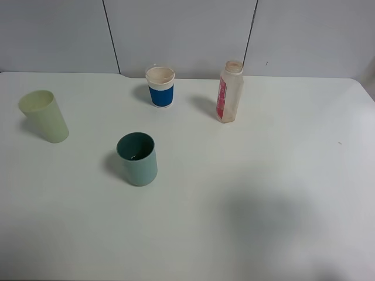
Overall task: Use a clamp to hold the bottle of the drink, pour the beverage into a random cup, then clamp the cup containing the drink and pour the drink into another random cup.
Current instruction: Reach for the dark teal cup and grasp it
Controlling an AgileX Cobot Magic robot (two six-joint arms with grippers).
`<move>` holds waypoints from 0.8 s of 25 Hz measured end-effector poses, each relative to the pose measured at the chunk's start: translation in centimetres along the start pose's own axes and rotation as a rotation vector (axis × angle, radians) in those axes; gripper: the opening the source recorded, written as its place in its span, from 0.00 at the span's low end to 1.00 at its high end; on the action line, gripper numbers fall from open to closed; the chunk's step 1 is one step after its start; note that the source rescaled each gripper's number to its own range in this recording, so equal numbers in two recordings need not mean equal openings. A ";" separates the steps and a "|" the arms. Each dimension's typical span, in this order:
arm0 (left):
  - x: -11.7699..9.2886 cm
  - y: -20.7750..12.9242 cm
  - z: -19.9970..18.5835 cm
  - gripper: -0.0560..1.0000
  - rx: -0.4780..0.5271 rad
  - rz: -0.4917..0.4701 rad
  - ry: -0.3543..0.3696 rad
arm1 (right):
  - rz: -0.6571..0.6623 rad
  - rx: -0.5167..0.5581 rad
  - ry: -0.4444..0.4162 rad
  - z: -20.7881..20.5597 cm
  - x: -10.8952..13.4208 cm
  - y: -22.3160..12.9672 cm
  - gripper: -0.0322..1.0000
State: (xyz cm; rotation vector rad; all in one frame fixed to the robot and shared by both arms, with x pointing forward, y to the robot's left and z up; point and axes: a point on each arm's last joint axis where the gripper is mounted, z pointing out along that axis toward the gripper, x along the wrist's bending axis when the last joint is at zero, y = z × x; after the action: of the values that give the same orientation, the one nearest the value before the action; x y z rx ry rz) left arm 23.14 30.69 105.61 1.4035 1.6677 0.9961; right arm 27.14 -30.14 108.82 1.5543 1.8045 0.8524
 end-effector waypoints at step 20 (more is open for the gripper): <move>0.0 0.0 0.0 0.93 0.000 0.000 0.000 | 0.024 -0.102 0.026 0.4 0.0 -4.3 1.00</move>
State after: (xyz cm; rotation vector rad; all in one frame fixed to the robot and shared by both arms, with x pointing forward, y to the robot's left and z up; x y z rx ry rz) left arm 23.14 30.69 105.61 1.4035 1.6677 0.9961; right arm 24.86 -30.57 105.20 1.5092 1.7360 0.9651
